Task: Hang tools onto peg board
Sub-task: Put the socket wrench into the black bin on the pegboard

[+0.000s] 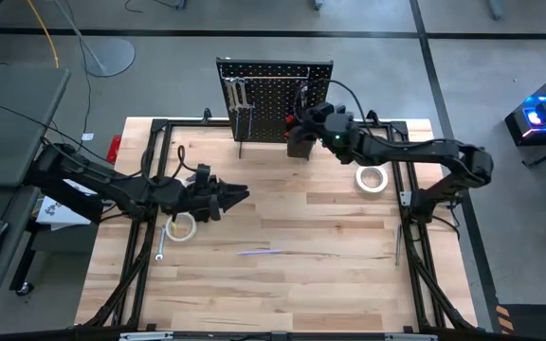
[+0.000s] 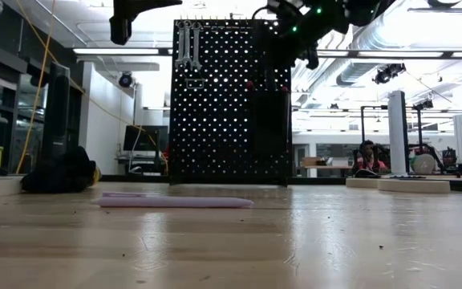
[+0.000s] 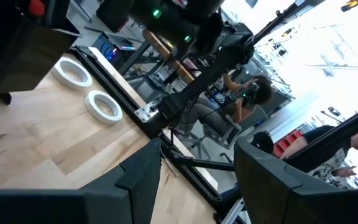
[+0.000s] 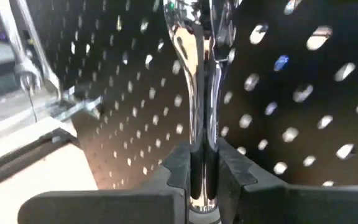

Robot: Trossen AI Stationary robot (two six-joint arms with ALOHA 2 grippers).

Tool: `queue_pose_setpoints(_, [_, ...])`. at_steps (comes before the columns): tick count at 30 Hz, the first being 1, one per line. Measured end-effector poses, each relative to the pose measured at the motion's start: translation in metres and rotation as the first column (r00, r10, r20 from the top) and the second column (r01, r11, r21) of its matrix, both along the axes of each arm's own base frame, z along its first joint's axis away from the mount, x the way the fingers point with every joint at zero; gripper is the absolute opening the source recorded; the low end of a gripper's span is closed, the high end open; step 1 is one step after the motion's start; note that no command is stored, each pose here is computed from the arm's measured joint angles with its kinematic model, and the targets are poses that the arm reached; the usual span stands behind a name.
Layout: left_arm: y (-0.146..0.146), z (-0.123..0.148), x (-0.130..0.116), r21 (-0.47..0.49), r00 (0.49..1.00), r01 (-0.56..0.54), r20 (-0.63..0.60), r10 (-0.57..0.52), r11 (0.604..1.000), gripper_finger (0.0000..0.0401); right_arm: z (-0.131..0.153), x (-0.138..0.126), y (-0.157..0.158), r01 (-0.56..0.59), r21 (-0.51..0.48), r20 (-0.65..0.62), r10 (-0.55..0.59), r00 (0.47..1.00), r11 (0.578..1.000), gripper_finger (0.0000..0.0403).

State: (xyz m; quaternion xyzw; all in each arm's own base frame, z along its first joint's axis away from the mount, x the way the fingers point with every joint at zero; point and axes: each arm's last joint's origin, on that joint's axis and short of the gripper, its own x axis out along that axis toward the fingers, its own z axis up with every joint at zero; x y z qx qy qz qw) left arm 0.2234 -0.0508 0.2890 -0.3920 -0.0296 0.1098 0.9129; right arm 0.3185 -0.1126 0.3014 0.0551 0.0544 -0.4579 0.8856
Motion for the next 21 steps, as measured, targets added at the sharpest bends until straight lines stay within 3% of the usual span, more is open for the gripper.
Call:
queue_pose_setpoints(3, [0.0, 0.0, 0.0, 0.016, 1.0, 0.001, -0.004, -0.001, 1.0, 0.0182, -0.007, 0.005, 0.002, -0.009, 0.008, -0.023, 0.009, 1.0, 1.0, 0.0045])
queue_pose_setpoints(9, [0.0, 0.0, 0.0, 0.02, 1.0, 0.001, -0.007, -0.001, 1.0, 0.0181, -0.006, 0.005, 0.007, -0.02, 0.016, -0.016, 0.02, 1.0, 1.0, 0.0144])
queue_pose_setpoints(13, [0.0, 0.0, 0.0, 0.044, 1.0, 0.003, -0.012, -0.003, 0.999, 0.0181, 0.003, 0.0, 0.019, -0.057, -0.001, -0.042, 0.057, 0.997, 0.998, 0.019])
queue_pose_setpoints(21, [0.004, -0.002, -0.009, 0.082, 0.996, 0.004, -0.093, 0.004, 0.997, 0.0181, 0.03, -0.037, 0.044, -0.049, -0.004, -0.135, 0.048, 0.99, 0.999, 0.0205])
